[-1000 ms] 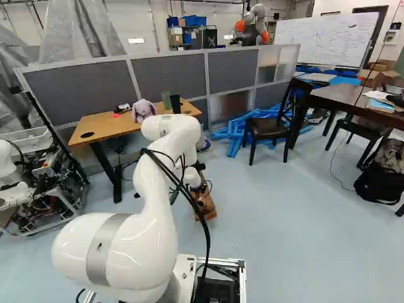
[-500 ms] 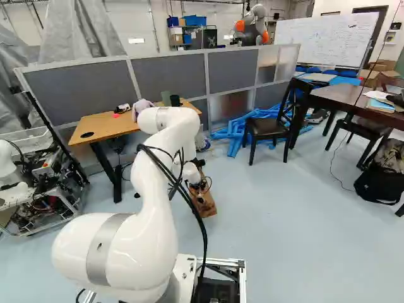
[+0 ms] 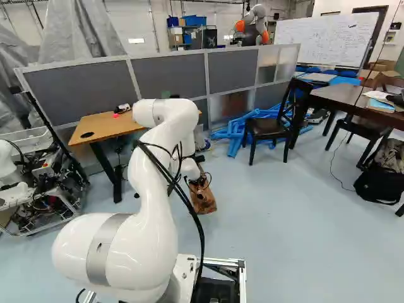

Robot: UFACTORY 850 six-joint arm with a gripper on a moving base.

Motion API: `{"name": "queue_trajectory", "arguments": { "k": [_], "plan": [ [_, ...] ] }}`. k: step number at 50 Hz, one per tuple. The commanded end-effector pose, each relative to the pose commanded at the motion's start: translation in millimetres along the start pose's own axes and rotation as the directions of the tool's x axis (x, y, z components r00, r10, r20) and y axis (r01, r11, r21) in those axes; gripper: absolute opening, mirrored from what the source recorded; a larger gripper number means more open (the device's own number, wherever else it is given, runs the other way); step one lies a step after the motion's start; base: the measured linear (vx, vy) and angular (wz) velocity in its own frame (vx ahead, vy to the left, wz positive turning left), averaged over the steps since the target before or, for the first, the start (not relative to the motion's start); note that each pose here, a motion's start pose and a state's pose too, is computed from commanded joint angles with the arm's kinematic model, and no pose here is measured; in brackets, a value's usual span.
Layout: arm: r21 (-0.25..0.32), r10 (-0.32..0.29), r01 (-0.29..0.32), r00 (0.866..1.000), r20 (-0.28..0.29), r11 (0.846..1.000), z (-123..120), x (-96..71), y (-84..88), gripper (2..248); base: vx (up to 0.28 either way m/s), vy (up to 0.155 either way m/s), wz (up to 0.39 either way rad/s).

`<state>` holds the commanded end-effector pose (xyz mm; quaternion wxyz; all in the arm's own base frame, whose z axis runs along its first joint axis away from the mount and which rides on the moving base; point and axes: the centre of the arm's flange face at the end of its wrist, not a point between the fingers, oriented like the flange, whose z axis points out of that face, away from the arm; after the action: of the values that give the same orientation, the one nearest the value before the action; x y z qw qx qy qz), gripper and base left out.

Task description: Pick up the bag on the ground and place it on the table

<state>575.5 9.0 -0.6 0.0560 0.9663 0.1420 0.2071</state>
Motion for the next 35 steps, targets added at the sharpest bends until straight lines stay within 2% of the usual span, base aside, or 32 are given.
{"name": "queue_trajectory", "arguments": {
  "k": [15,35],
  "plan": [
    [-0.004,0.001,-0.001,1.0,-0.015,1.0,-19.4,8.7,3.8,23,0.0,0.0,0.0],
    [-0.009,0.004,-0.004,0.999,-0.04,1.0,-39.2,28.0,10.8,23,0.0,0.0,0.0]
  ]
}}
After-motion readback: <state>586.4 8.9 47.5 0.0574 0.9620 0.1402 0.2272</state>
